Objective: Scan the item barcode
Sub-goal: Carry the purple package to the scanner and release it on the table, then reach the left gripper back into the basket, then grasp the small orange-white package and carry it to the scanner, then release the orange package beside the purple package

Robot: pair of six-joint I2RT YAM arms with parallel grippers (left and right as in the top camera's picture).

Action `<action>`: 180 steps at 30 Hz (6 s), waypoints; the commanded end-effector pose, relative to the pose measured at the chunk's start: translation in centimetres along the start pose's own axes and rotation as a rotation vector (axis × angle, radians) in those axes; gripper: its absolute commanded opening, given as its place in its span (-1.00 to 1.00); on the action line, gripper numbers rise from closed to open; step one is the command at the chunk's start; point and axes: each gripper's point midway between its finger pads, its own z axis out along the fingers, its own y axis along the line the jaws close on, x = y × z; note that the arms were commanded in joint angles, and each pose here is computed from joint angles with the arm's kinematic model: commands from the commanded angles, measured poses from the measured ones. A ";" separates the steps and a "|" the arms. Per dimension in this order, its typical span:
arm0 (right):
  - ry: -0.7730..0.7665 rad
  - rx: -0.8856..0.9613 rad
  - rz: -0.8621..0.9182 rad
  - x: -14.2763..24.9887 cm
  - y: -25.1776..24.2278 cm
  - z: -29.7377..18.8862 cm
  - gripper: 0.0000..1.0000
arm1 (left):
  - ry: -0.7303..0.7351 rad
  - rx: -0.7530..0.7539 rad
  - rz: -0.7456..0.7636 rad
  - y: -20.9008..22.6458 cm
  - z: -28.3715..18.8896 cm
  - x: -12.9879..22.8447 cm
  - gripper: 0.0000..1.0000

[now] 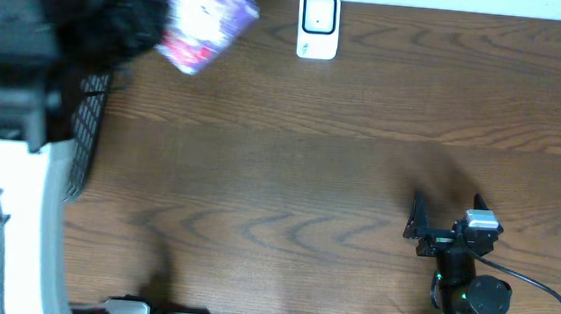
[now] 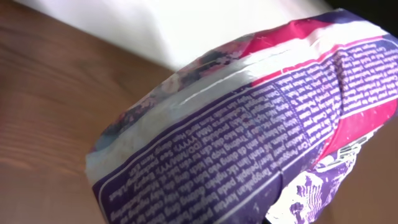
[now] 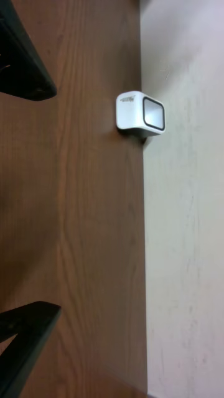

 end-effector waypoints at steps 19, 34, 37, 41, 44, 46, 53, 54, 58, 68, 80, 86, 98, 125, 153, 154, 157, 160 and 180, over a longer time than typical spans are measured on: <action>-0.001 0.021 0.011 0.0 -0.5 0.0 0.99 | 0.628 -0.178 0.218 2.4 25.5 20.5 -0.85; -0.001 0.021 0.011 0.0 -0.5 0.0 0.97 | 0.564 0.015 0.514 -3.2 20.7 17.4 0.70; -0.001 0.021 0.011 0.0 -0.5 0.0 0.99 | 0.351 -0.038 0.523 -3.3 17.2 10.6 0.97; -0.001 0.021 0.011 0.0 -0.5 0.0 0.99 | 0.034 -0.193 0.479 -0.7 10.9 0.9 0.96; -0.001 0.021 0.011 0.0 -0.5 0.0 0.98 | -0.198 -0.360 0.334 3.8 4.3 -5.7 0.96; -0.001 0.021 0.011 0.0 -0.5 0.0 0.98 | -0.313 -0.462 0.213 7.5 0.1 -8.7 0.96; -0.001 0.021 0.011 0.0 -0.5 0.0 0.99 | -0.438 -0.785 -0.237 23.4 -9.6 -10.5 0.96; -0.001 0.021 0.011 0.0 -0.5 0.0 0.98 | -0.423 -0.825 -0.275 25.5 -10.2 -10.0 0.96; -0.001 0.021 0.011 0.0 -0.5 0.0 0.99 | -0.334 -0.939 -0.389 32.1 -10.4 -7.3 0.96; -0.001 0.021 0.011 0.0 -0.5 0.0 0.98 | -0.005 -1.092 -0.395 41.3 -5.6 -0.6 0.96; -0.001 0.021 0.011 0.0 -0.5 0.0 0.99 | 0.238 -1.258 -0.398 48.4 -2.5 4.9 0.97; -0.001 0.021 0.011 0.0 -0.5 0.0 0.98 | 0.351 -1.263 -0.416 50.7 -0.2 7.9 0.97; -0.001 0.021 0.011 0.0 -0.5 0.0 0.98 | 0.448 -1.190 -0.462 51.5 2.4 10.8 -0.85; -0.001 0.021 0.011 0.0 -0.5 0.0 0.99 | -0.393 0.012 -0.131 7.9 -5.9 -10.5 -0.86; -0.001 0.021 0.011 0.0 -0.5 0.0 0.98 | 0.588 -0.510 0.179 9.8 24.0 20.3 -0.86; -0.001 0.021 0.011 0.0 -0.5 0.0 0.99 | 0.596 -0.510 0.184 10.0 24.7 20.9 -0.85; -0.001 0.021 0.011 0.0 -0.5 0.0 0.98 | 0.631 -0.485 0.193 9.8 26.6 23.0 -0.85; -0.001 0.021 0.011 0.0 -0.5 0.0 0.99 | 0.660 -0.423 0.186 8.7 27.9 24.6 -0.85; -0.001 0.021 0.011 0.0 -0.5 0.0 0.99 | 0.646 -0.301 0.330 7.0 29.3 24.3 -0.85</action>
